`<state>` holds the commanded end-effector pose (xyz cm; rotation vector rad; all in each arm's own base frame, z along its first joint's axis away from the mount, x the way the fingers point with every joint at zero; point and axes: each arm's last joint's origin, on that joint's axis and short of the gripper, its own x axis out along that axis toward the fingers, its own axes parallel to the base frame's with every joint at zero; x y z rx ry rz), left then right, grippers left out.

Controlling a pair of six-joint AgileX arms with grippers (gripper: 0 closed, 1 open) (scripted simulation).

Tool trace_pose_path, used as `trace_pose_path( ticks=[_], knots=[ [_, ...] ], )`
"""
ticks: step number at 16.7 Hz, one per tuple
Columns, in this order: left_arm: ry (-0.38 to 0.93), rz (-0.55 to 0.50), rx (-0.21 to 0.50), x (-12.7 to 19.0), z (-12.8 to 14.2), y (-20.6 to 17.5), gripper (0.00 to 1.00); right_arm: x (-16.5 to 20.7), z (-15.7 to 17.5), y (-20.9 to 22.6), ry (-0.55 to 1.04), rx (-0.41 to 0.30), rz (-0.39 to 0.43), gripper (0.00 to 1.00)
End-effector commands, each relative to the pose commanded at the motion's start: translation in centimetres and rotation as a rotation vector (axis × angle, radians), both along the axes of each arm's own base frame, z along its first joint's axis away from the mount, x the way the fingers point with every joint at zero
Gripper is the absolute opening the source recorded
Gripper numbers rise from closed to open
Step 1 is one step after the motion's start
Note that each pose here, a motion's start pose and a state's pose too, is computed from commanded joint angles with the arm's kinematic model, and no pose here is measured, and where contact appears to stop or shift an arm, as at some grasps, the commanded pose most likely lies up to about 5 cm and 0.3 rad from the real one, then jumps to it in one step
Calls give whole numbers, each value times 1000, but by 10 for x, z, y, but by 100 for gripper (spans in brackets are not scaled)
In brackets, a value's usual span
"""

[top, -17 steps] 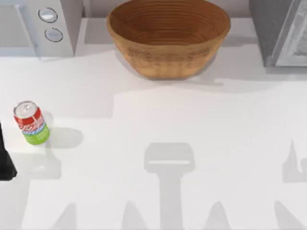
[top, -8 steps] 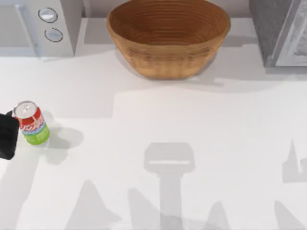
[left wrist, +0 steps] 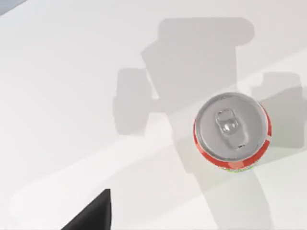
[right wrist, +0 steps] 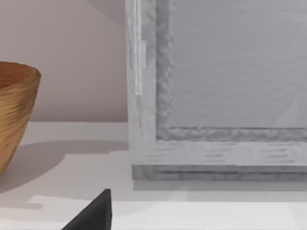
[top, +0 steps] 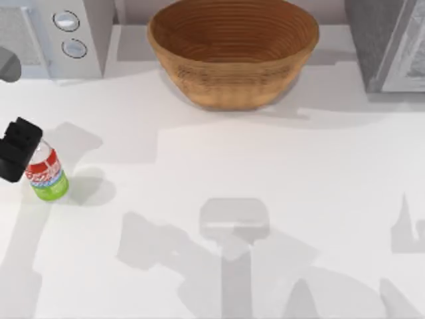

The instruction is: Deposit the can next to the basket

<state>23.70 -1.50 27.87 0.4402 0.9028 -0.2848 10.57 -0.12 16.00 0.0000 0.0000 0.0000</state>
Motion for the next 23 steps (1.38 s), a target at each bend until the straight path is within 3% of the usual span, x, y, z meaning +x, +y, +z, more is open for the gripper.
trace_pose_path(
  ticks=[4,8,12,20,23],
  knots=[
    [187,-77,67,48,-4,-4,100,0,0,0,0,0,0,100],
    [420,-183,125,103,-29,-10,100,0,0,0,0,0,0,100],
    [589,-260,146,130,-54,-14,100,0,0,0,0,0,0,100],
    [622,-269,146,132,-59,-13,100,0,0,0,0,0,0,100],
    [623,-275,148,133,-75,-14,100,0,0,0,0,0,0,100]
  ],
)
